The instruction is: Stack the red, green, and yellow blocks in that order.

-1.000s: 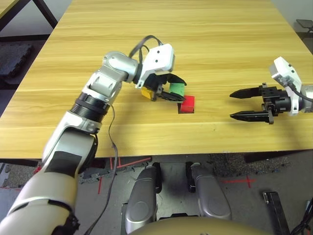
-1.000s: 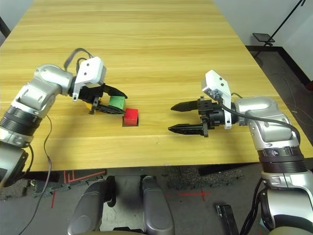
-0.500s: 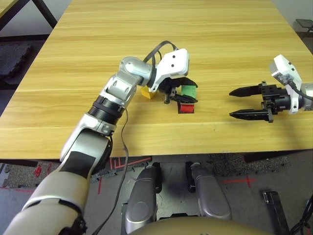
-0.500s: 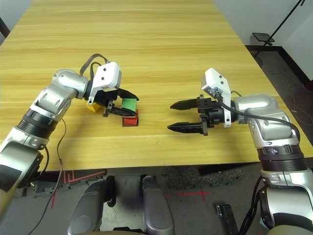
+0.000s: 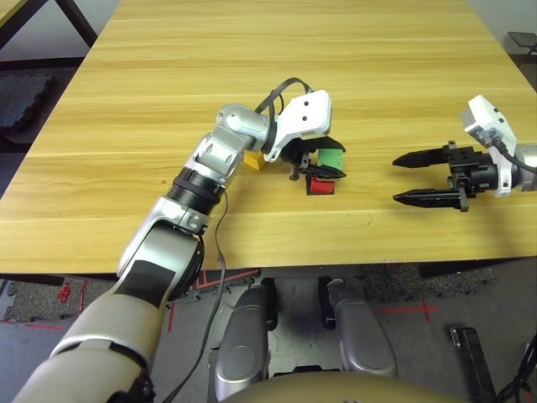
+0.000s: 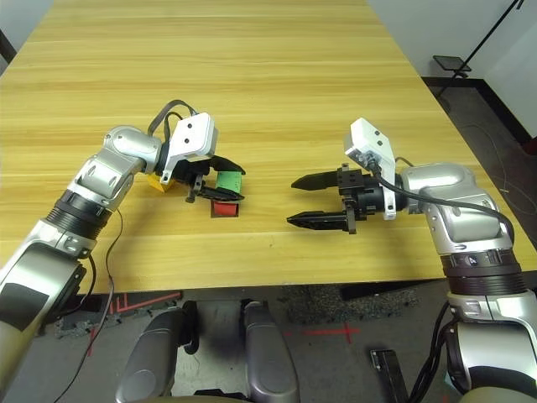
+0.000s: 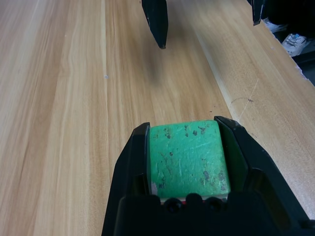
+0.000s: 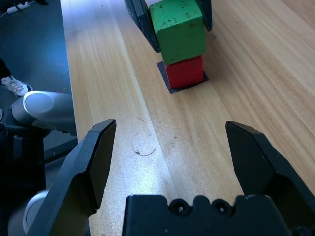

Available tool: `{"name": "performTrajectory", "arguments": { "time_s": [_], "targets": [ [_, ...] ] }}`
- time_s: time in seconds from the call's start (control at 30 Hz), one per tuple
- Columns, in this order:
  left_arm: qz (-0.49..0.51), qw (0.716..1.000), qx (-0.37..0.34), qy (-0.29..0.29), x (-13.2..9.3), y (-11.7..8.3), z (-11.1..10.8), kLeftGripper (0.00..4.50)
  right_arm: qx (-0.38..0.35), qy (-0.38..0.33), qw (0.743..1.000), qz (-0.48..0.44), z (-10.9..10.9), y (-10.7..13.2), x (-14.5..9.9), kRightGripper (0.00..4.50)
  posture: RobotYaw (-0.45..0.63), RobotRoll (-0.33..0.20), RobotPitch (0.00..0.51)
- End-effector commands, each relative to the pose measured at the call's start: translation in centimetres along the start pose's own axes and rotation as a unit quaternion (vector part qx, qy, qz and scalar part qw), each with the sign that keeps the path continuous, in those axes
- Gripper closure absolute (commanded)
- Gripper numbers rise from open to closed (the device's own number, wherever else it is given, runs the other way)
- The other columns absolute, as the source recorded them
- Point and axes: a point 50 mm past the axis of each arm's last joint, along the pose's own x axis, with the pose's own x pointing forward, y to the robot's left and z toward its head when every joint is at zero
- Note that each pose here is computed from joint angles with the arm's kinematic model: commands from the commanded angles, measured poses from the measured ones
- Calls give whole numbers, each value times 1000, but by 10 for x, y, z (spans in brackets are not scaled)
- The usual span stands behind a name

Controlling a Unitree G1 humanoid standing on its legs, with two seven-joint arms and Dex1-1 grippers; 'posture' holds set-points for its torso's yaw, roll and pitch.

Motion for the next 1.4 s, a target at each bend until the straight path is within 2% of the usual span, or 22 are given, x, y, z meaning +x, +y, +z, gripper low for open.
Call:
{"name": "performTrajectory", "arguments": {
  "time_s": [0.03, 1.27, 1.33, 1.4],
  "targets": [
    [3, 1000, -1, 6, -2, 0, -6, 2384, 5, 6, 1000, 4, -3, 2, 0, 0, 109, 44, 227],
    [-38, 999, -3, 11, 2, -7, -17, 2384, 11, 3, 1000, 12, -4, 6, 2, 0, 101, 38, 243],
    [-36, 999, -3, 14, 3, -7, -17, 1670, 12, 2, 1000, 13, -3, 6, 2, 0, 101, 37, 244],
    [-34, 999, -4, 14, 4, -6, -17, 1154, 12, 2, 1000, 15, -3, 7, 3, 0, 101, 37, 245]
  ]
}}
